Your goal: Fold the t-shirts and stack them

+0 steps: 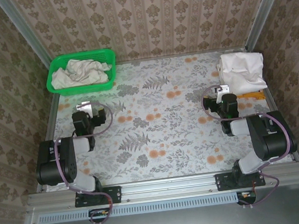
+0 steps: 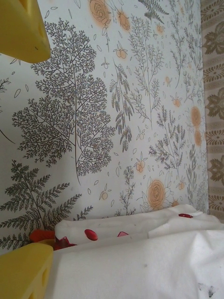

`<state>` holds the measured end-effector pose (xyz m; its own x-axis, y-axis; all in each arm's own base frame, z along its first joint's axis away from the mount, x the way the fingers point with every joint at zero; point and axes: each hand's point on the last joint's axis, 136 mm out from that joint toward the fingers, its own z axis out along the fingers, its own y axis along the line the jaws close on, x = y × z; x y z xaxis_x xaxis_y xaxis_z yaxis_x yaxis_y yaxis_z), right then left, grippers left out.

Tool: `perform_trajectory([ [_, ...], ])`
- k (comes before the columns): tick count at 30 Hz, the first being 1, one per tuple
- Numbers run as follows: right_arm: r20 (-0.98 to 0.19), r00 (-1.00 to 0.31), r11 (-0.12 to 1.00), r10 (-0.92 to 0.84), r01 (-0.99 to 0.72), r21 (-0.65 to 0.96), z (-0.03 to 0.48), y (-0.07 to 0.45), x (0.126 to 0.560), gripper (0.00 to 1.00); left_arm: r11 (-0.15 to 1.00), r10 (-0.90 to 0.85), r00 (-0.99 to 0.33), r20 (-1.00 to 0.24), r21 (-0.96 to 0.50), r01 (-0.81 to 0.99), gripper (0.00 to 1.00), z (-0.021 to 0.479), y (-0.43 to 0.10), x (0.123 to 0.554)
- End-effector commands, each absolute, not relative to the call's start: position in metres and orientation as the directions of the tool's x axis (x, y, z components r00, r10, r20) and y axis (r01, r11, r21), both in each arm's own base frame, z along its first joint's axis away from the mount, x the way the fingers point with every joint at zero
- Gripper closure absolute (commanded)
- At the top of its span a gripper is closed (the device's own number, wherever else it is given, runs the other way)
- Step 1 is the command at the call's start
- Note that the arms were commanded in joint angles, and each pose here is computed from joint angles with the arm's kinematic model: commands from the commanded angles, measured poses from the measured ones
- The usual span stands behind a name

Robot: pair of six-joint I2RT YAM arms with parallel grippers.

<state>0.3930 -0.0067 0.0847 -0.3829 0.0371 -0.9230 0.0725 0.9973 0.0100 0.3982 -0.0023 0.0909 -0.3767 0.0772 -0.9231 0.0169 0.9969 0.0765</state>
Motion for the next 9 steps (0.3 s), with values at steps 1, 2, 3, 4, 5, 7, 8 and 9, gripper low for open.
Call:
perform_trajectory([
  [1,-0.940,-0.341,0.998,0.024,0.063,0.003,0.0976,-0.0050,0.4002,0.00,0.995,0.098,-0.362,-0.927,0.099,0.016,0.00,0.0932,-0.0018,0.3989],
  [2,-0.940,-0.341,0.998,0.025,0.064,0.003,0.0974,-0.0050,0.4000,0.00,0.995,0.098,-0.361,-0.927,0.099,0.015,0.00,0.0934,-0.0018,0.3992],
  [3,-0.940,-0.341,0.998,0.025,0.064,0.003,0.0973,-0.0050,0.3999,0.00,0.995,0.098,-0.363,-0.927,0.099,0.016,0.00,0.0927,-0.0018,0.3987],
  [4,-0.940,-0.341,0.998,0.025,0.063,0.003,0.0973,-0.0049,0.4002,0.00,0.995,0.097,-0.362,-0.927,0.099,0.015,0.00,0.0930,-0.0016,0.3990],
  [5,-0.940,-0.341,0.998,0.025,0.064,0.003,0.0974,-0.0048,0.4002,0.00,0.995,0.097,-0.362,-0.927,0.099,0.014,0.00,0.0932,-0.0014,0.3989],
  [7,-0.940,-0.341,0.998,0.024,0.062,0.003,0.0975,-0.0046,0.4002,0.00,0.995,0.096,-0.363,-0.927,0.098,0.014,0.00,0.0929,-0.0015,0.3989],
  [8,-0.940,-0.341,0.998,0.025,0.064,0.003,0.0974,-0.0050,0.4001,0.00,0.995,0.097,-0.364,-0.926,0.099,0.015,0.00,0.0922,-0.0015,0.3983],
  [9,-0.940,-0.341,0.998,0.025,0.064,0.003,0.0973,-0.0049,0.4001,0.00,0.995,0.097,-0.364,-0.926,0.098,0.016,0.00,0.0925,-0.0019,0.3985],
])
